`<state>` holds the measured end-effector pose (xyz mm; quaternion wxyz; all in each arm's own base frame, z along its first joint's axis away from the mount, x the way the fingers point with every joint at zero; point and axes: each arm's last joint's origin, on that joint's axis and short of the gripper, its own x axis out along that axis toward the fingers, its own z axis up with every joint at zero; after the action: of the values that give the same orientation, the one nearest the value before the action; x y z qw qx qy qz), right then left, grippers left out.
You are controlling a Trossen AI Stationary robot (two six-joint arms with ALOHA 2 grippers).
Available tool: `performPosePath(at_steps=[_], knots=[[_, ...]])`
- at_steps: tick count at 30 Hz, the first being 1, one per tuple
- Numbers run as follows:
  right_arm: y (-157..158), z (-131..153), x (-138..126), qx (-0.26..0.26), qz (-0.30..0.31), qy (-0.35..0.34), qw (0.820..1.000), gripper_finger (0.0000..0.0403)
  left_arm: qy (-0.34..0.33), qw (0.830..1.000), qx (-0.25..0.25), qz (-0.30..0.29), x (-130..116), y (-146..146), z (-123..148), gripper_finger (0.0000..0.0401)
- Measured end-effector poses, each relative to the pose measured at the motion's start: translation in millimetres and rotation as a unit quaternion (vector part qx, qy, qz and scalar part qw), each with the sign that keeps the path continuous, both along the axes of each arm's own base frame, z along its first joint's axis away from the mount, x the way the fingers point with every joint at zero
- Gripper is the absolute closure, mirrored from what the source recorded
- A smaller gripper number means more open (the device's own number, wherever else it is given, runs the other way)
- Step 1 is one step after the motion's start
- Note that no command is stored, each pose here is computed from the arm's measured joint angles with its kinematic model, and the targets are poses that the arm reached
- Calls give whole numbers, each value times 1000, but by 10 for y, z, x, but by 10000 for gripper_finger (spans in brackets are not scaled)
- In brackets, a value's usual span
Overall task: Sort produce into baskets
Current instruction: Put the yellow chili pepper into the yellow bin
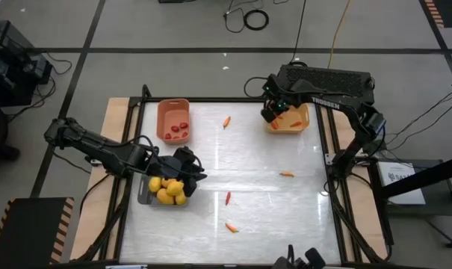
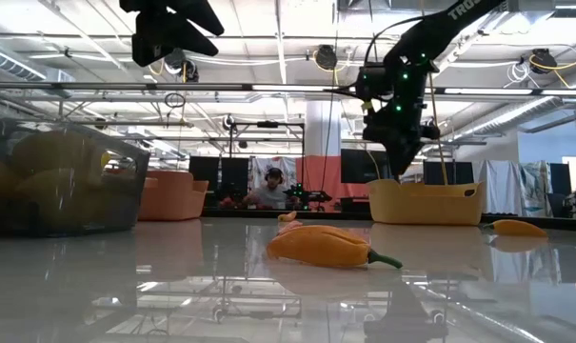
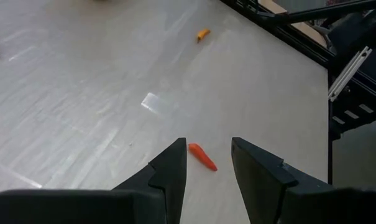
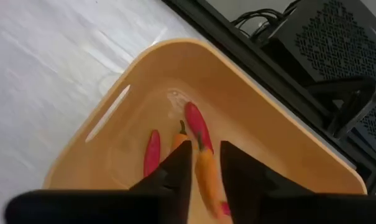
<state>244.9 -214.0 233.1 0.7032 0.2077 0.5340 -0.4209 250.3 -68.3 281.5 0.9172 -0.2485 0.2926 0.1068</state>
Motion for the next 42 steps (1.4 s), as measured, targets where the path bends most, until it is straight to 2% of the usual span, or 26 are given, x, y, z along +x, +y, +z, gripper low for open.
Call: performPosePath(at_steps=[6, 9, 14, 18, 21, 25, 29, 34, 38, 42], knots=[[13, -6, -13, 8, 1, 7, 1000, 259, 0, 1000, 0, -2, -3, -10, 0, 267], [50, -4, -19, 28, 8, 4, 1000, 237, 1, 1000, 0, -4, -7, -22, -1, 267], [218, 101, 46, 76, 23, -58, 995, 224, 5, 1000, 6, -9, -14, -27, -8, 267], [531, 280, 207, 59, 52, -107, 991, 223, 7, 999, 25, -23, -14, -26, -9, 267], [869, 390, 381, 52, 81, -150, 984, 223, 14, 999, 38, -33, -22, -24, -19, 267], [1467, 439, 638, 67, 142, -194, 968, 223, 32, 996, 52, -61, -40, -27, -42, 267], [2179, 393, 816, 85, 197, -217, 952, 223, 61, 991, 66, -96, -77, -29, -83, 267], [3174, 336, 847, 91, 260, -270, 923, 223, 105, 980, 83, -150, -139, -41, -141, 267], [3855, 163, 845, 65, 274, -330, 901, 223, 112, 970, 107, -185, -155, -50, -152, 267], [4344, -159, 874, 34, 291, -366, 884, 223, 106, 963, 133, -209, -148, -52, -147, 267]])
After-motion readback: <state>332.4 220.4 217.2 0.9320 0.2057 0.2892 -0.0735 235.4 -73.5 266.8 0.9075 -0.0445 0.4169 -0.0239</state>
